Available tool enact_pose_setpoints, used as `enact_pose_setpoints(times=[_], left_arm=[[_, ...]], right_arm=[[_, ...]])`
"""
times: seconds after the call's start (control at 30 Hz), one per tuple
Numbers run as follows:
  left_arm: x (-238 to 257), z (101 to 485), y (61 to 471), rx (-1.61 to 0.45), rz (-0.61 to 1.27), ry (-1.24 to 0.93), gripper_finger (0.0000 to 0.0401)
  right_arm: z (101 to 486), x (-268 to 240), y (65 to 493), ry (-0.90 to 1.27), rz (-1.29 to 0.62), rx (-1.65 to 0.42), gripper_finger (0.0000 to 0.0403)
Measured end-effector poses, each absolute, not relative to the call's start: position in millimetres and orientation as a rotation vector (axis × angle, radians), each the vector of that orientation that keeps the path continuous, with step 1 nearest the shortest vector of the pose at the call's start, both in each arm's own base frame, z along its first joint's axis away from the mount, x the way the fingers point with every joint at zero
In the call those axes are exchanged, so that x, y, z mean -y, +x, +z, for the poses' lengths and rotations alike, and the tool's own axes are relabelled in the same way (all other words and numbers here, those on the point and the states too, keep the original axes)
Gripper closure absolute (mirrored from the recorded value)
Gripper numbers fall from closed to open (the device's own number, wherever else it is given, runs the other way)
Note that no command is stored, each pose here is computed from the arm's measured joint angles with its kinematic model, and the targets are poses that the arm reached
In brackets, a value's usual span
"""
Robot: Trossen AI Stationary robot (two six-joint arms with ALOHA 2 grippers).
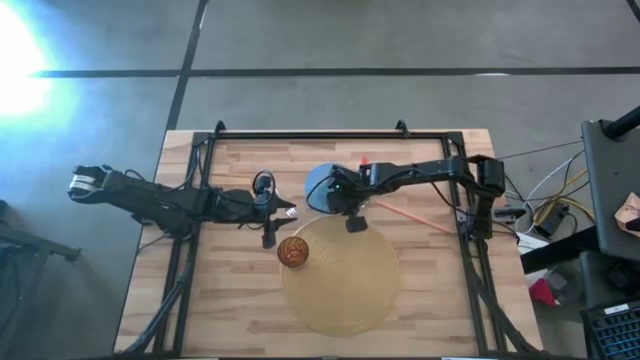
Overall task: Pick & Place Utensil
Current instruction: Put the blue bowl to the right of the orange cup on the brown mat
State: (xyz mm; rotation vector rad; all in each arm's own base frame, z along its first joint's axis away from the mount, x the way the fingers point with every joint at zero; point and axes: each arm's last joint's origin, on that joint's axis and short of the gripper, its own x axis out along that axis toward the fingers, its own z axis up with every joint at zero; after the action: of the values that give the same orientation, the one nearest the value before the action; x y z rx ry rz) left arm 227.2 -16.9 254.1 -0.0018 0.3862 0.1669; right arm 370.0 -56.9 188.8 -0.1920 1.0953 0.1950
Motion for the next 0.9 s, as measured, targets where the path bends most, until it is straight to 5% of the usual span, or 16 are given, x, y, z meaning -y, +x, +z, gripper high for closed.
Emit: enact_pose_setpoints(times=[0.5, 0.9], left_arm=[[15.2, 254.0, 226.9, -0.385, 0.222, 0.007, 0.0233], [15.2, 254.6, 227.1, -0.372, 0.234, -0.049, 0.0233]], right_arm=[[255.1, -19.2, 333.1, -0.262, 0.24, -1.053, 0.0394], [264.6, -108.5, 307.9, -0.32, 0.416, -1.024, 0.0394]])
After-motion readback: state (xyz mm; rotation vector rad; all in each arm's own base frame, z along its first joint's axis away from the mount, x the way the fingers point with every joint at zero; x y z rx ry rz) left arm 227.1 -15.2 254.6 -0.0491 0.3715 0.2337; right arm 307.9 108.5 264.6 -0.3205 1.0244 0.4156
